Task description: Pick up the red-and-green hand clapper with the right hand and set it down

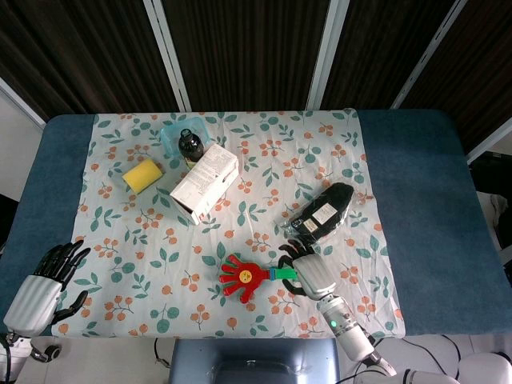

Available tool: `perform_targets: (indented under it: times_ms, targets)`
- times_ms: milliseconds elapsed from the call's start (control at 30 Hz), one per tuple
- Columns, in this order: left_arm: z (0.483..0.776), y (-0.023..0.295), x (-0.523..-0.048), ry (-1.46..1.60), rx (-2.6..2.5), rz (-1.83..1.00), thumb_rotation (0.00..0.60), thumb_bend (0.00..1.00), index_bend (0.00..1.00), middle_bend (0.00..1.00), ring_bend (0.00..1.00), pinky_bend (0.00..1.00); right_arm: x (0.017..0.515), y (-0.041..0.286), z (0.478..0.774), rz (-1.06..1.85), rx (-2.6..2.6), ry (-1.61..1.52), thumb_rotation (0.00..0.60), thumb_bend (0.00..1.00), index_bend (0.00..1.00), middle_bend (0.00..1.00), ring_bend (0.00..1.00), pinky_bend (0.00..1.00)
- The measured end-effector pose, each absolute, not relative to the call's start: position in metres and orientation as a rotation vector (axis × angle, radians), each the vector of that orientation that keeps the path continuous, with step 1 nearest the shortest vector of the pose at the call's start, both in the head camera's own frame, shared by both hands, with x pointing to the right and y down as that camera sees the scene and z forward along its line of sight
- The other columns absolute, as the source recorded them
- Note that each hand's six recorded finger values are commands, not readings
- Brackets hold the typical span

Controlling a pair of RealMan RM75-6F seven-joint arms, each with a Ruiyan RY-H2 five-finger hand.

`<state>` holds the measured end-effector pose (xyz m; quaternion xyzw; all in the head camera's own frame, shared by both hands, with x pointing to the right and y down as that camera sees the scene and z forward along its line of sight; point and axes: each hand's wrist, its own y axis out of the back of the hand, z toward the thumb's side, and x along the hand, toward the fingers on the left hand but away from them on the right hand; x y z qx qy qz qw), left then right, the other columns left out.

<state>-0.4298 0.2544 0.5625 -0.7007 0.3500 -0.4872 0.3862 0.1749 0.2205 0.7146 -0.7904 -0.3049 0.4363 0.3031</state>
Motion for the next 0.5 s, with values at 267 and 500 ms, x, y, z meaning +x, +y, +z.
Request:
perform_targets:
  times_ms: [267,500]
  targets:
    - [0.563,0.255,-0.429,0.887,-1.785,-1.243,0.6,0.37,0.0,0.0,0.0,0.09,0.173,0.218,0.696,0.999,-2.169,-0.98,0.6,0.51,0.93,0.68,0.8,0.84]
    - [0.564,0.255,-0.43,0.886,-1.784,-1.249,0.6,0.37,0.0,0.0,0.0,0.09,0.172,0.216,0.678,0.811,-2.338,-1.195,0.6,0.51,0.93,0.72,0.83,0.87]
